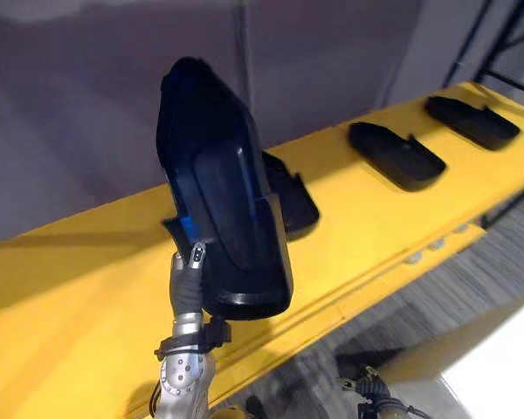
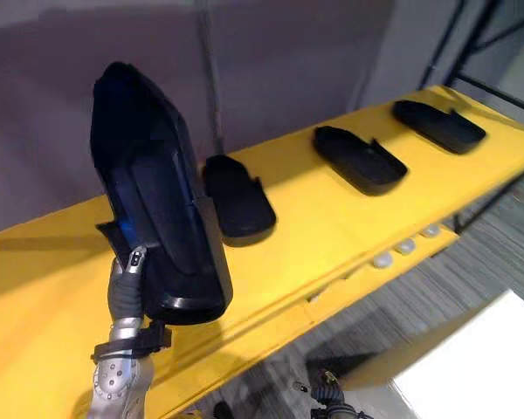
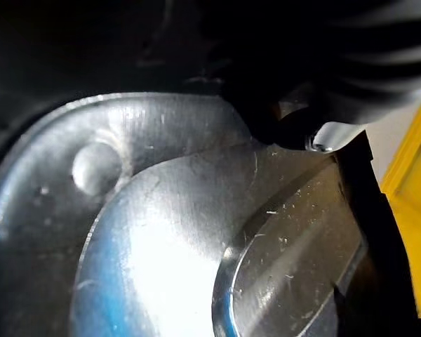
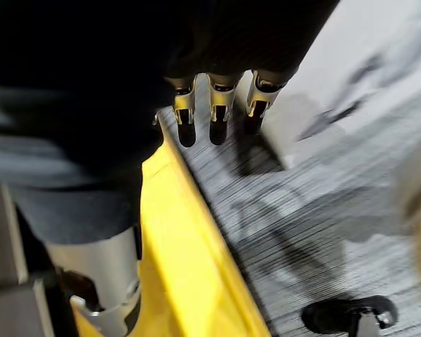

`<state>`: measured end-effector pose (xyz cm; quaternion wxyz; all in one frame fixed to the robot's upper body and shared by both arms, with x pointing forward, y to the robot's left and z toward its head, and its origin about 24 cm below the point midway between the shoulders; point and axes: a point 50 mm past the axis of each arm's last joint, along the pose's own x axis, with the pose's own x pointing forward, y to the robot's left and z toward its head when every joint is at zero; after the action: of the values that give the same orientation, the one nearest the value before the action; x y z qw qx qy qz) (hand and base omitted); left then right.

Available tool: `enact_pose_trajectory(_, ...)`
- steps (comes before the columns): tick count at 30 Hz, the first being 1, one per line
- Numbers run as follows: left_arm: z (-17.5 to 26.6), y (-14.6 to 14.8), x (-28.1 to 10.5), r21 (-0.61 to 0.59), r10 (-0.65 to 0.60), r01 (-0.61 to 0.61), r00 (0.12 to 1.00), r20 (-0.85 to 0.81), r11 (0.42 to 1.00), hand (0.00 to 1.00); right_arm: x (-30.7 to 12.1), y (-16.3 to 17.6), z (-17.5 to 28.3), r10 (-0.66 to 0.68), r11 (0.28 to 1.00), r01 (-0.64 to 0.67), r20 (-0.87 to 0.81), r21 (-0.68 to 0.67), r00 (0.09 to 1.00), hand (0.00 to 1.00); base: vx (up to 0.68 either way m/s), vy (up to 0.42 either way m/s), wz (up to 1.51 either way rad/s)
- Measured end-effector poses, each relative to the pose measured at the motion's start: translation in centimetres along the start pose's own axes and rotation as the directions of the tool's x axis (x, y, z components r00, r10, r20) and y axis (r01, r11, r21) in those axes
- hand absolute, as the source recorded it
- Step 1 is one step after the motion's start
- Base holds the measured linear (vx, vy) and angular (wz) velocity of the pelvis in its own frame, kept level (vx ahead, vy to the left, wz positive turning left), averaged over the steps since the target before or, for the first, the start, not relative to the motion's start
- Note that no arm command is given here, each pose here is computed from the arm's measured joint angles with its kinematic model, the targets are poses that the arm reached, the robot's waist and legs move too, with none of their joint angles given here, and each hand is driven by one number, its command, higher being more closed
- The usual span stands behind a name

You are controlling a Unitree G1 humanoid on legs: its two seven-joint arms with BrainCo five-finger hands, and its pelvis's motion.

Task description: Walk over and take plastic housings, then place them on the shelf

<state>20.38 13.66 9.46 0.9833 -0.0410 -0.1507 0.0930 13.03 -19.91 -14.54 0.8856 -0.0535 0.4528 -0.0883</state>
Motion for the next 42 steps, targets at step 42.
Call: enact_pose_trajectory(42, -3.0, -2.0, 0.5, 0.012, -0.046, 0.047, 0.994, -0.101, 0.999, 1.00, -1.1, 2.1, -1.0, 0.010, 1.000, -0.010, 0.012, 0.000, 1.000, 0.00, 0.00, 0.078, 0.29)
